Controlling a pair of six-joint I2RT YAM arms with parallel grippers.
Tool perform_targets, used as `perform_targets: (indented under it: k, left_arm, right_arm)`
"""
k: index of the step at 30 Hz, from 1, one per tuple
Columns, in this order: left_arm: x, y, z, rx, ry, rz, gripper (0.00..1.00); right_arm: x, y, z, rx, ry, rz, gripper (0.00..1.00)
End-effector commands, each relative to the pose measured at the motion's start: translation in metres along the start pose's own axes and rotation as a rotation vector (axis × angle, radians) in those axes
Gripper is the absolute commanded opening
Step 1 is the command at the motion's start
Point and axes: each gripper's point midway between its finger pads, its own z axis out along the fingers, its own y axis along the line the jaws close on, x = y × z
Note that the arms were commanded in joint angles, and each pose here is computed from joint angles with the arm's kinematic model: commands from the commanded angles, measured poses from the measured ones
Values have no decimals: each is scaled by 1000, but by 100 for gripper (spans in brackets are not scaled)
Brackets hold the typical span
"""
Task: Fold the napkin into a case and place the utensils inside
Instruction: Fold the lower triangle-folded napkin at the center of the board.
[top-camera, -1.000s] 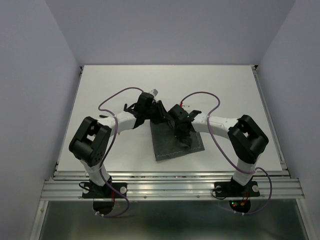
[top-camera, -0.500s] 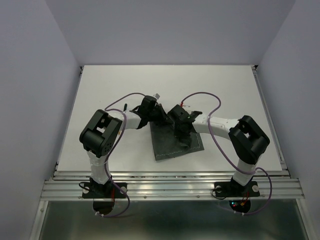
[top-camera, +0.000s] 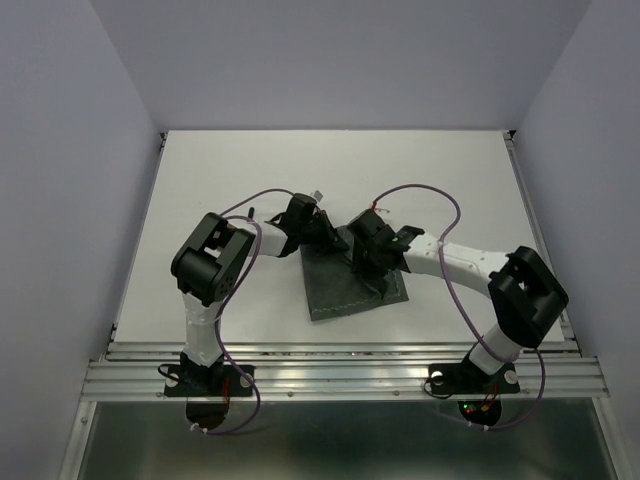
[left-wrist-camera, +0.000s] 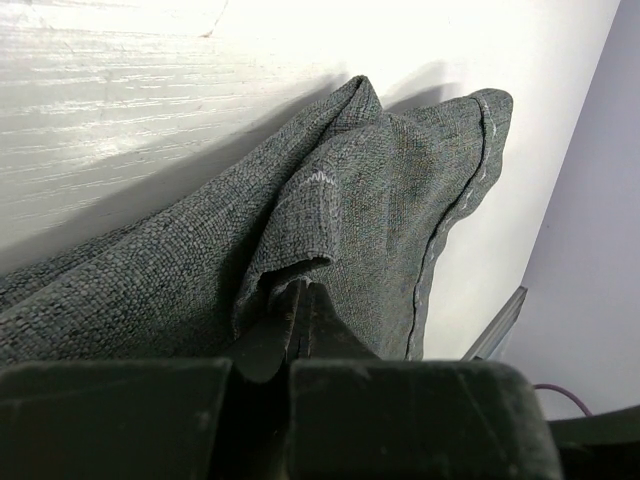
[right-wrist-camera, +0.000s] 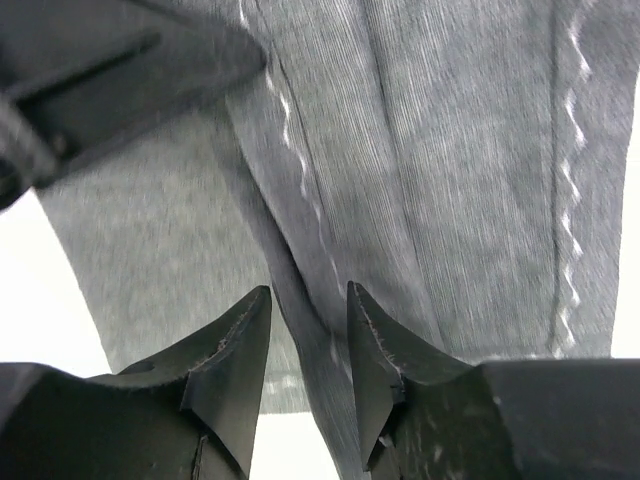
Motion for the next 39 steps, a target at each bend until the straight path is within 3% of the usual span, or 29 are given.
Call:
perform_targets:
  k: [1,6,12,18,22,25,29,34,39]
  left_arm:
    - [-1,4,3,-14,9,25,0]
    - [0,5,3,-22,15,33,0]
    - [0,4,1,-19,17,48,0]
    - [4,7,-1,-22,29,55,0]
    - [6,8,-1,-23,35,55,0]
    - [6,7,-1,-21,38,55,0]
    - [5,6,-1,-18,37,58,0]
    - [5,6,0,-17,39,56,0]
    - [6,6,0,-15,43,56,0]
  right_arm:
    - [4,19,-22,-142,6,-15,42]
    - [26,30,-37,-284,86,-64,42]
    - [28,19,-43,-261,76,-69,41]
    - [-16,-19,-63,-146,-160,97,41]
    - [-31,-56,-63,-80,-227,257,41]
    - [-20,-74,-48,-45,-166,288,41]
    - [-1,-61,-37,-110,-63,195,48]
    - [3,-60,-35,-134,-50,103,50]
    - [5,-58,-30,-135,-27,80,37]
